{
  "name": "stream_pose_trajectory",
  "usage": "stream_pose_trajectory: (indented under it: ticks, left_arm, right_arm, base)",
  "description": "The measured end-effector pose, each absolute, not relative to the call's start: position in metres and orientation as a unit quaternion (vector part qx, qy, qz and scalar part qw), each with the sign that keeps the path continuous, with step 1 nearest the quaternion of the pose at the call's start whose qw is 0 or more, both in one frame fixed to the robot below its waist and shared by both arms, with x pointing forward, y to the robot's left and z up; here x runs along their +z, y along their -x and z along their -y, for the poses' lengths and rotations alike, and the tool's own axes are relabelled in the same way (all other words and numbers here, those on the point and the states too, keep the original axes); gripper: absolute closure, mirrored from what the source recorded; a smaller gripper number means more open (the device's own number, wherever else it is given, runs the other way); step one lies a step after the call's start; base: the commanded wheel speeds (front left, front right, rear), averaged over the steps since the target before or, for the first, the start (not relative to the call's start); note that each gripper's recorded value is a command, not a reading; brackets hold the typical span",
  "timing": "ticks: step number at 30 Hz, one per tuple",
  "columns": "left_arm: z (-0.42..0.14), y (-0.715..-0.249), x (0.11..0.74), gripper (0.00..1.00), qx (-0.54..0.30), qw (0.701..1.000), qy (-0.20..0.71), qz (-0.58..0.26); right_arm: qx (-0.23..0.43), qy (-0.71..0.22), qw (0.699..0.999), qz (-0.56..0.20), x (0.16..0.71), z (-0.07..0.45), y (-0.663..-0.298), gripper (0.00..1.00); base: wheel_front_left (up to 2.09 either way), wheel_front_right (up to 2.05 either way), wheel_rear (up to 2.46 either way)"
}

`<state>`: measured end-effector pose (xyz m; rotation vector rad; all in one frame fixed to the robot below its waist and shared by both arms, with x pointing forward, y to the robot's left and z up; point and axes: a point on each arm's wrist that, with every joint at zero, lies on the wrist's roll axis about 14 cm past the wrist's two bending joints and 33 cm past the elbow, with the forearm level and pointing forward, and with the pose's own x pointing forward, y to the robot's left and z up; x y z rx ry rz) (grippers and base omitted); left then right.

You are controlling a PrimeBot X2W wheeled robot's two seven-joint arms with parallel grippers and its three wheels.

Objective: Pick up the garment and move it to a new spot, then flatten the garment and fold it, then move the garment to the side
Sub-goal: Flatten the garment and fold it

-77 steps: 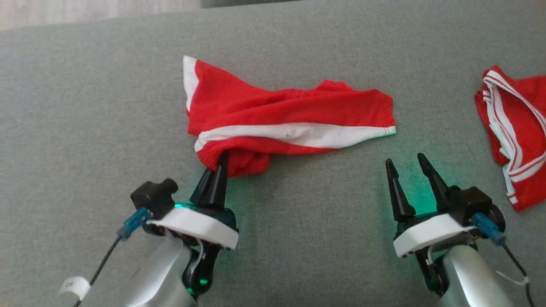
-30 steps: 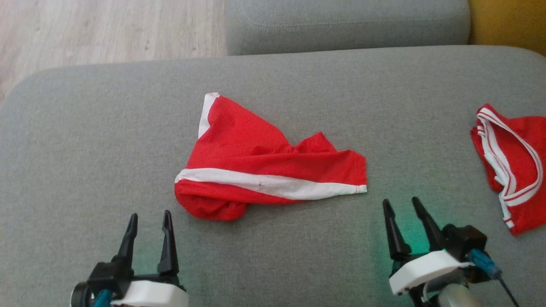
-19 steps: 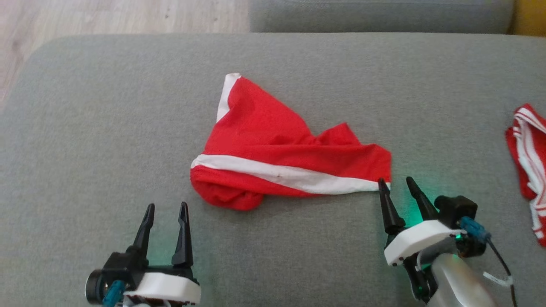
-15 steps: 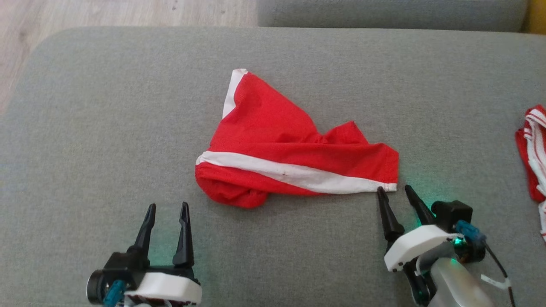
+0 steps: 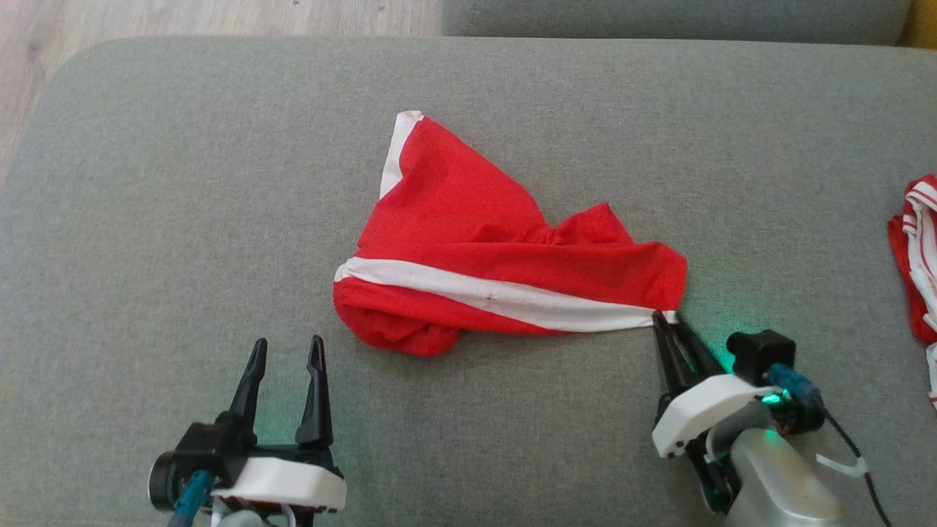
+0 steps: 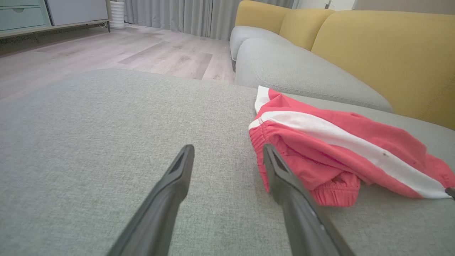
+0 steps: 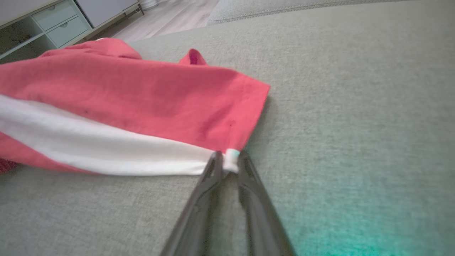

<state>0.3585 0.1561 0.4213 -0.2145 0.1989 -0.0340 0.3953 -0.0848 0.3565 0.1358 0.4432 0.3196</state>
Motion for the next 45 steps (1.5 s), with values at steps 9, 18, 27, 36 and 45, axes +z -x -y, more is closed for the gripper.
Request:
stream_pose_trajectory:
  ticks: [9,18,27,36,45]
  left_arm:
    - [-0.149,-0.362,0.429,0.0,-0.03,0.989,0.117,-0.087]
    - [-0.095,-0.364,0.44,0.0,-0.12,0.972,0.185,-0.082]
    - [-0.035,-0.375,0.45,0.0,-0.21,0.946,0.227,-0.096]
    - [-0.021,-0.362,0.427,0.0,-0.244,0.92,0.258,-0.165]
    - [-0.02,-0.346,0.415,0.0,-0.253,0.913,0.258,-0.19]
  right_arm:
    - [0.1,-0.083,0.97,-0.207,0.362,0.115,-0.392,1.0]
    - [0.035,-0.074,0.981,-0.175,0.376,0.168,-0.38,1.0]
    - [0.032,-0.075,0.982,-0.17,0.379,0.169,-0.379,1.0]
    - [0.034,-0.078,0.981,-0.175,0.376,0.165,-0.377,1.0]
    - [0.037,-0.081,0.981,-0.174,0.376,0.161,-0.38,1.0]
  base:
    - [0.0,0.0,0.0]
    - [0.0,0.0,0.0]
    - [0.0,0.0,0.0]
    - [0.0,0.0,0.0]
    - [0.0,0.0,0.0]
